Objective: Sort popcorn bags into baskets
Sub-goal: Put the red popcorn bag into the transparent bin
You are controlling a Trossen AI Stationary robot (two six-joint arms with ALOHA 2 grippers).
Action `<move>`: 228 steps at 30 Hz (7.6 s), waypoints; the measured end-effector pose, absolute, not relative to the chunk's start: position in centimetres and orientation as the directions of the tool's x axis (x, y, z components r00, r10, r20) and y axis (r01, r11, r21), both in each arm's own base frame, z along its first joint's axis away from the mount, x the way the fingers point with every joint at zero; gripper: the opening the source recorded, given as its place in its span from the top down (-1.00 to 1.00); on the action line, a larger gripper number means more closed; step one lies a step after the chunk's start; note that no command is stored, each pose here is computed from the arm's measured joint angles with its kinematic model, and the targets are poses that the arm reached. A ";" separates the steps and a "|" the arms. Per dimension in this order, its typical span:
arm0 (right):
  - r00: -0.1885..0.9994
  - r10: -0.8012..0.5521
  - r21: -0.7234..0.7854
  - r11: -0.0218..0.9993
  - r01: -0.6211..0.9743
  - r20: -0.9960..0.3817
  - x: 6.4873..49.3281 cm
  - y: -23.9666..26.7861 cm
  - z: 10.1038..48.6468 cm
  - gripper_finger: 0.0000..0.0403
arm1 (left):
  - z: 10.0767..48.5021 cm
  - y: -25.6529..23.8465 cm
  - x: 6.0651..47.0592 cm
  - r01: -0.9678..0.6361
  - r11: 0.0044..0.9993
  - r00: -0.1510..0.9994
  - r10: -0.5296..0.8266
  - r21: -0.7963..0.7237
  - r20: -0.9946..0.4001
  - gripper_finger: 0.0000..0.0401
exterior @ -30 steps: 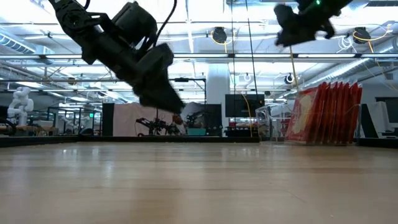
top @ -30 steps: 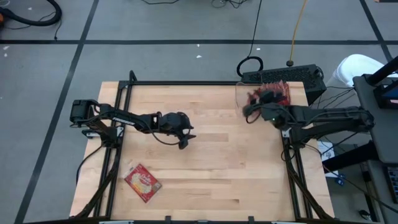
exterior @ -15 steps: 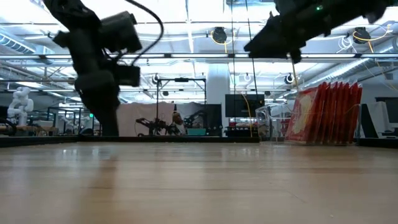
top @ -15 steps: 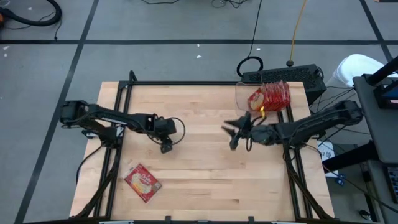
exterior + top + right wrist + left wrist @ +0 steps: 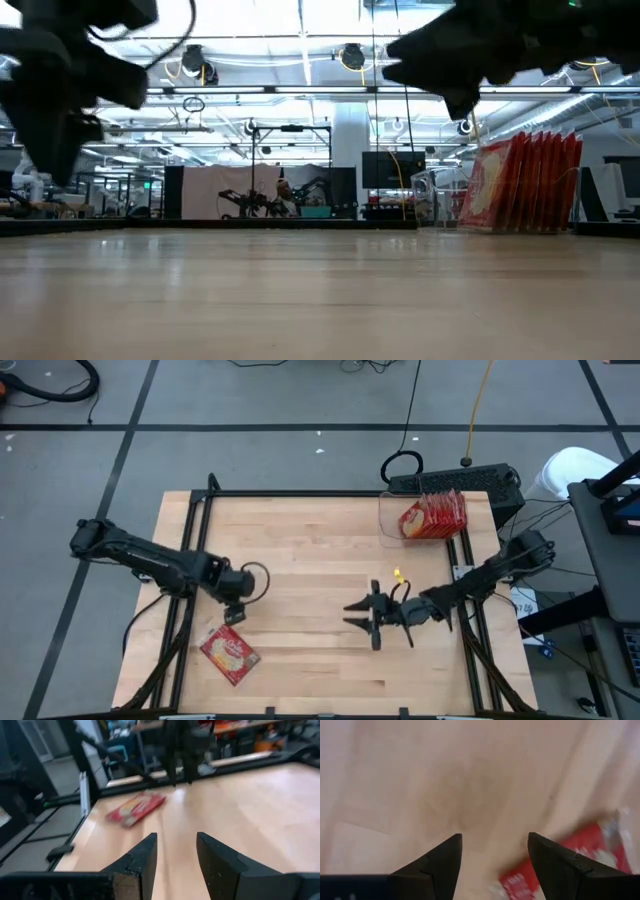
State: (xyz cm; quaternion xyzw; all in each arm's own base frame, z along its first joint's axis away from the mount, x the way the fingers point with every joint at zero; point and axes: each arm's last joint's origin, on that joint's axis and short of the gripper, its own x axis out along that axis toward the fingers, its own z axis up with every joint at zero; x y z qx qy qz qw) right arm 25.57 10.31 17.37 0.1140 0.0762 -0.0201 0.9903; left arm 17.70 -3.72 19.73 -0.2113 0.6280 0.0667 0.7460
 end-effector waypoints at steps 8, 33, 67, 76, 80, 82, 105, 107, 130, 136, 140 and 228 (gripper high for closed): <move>0.975 0.021 0.246 0.969 0.036 -0.223 25.4 11.9 15.4 0.34 | 19.6 -9.3 16.0 -0.268 0.920 0.135 -0.259 -0.287 -0.956 -0.15; 0.968 0.120 0.262 0.963 -0.059 -0.222 24.3 14.6 14.6 0.34 | 13.3 -19.3 16.7 -0.392 0.860 0.285 -0.223 -0.326 -0.932 0.53; 0.968 0.079 0.191 0.981 -0.033 -0.239 23.6 15.4 14.3 0.34 | 15.3 -10.2 16.8 -0.332 0.941 0.237 0.153 0.067 -0.959 -0.46; 0.969 0.069 0.139 0.990 -0.037 -0.236 23.8 15.1 14.4 0.34 | 13.2 -10.2 16.5 -0.197 0.980 0.301 0.068 0.007 -0.951 -0.52; 0.970 0.052 0.138 0.990 -0.020 -0.236 24.1 14.7 14.4 0.34 | 12.3 -9.8 16.2 -0.201 0.980 0.314 0.055 -0.010 -0.948 -0.18; 0.971 0.047 0.145 0.989 -0.013 -0.236 24.2 14.6 14.4 0.34 | 12.2 -9.8 16.2 -0.201 0.980 0.316 0.059 -0.006 -0.947 0.06; 0.949 -0.281 0.097 0.950 0.296 -0.140 24.9 14.9 22.5 0.34 | 18.5 -10.5 21.7 0.138 0.707 0.695 0.430 0.694 -0.576 0.98; 0.939 -0.317 0.054 0.944 0.326 -0.131 24.4 15.2 24.0 0.34 | 19.1 -10.5 22.4 0.136 0.686 0.724 0.423 0.715 -0.545 0.98; 0.949 -0.280 0.228 0.924 0.307 -0.142 26.6 15.9 21.6 0.14 | 22.7 -12.0 25.2 0.082 0.679 0.941 0.189 0.730 -0.281 0.98; 0.956 -0.230 0.262 0.926 0.273 -0.182 27.5 14.7 21.2 -0.12 | 22.7 -12.6 25.8 0.142 0.639 0.965 0.081 0.756 -0.250 0.99; 0.971 -0.132 0.285 0.940 0.186 -0.200 27.8 14.6 21.2 -0.17 | 22.8 -12.7 26.0 0.127 0.642 0.971 0.074 0.756 -0.226 0.97; 0.702 0.033 0.473 0.761 0.444 -0.712 21.1 8.7 19.6 0.96 | 27.5 -8.7 29.2 -0.033 0.999 0.990 0.037 0.034 -0.139 -0.32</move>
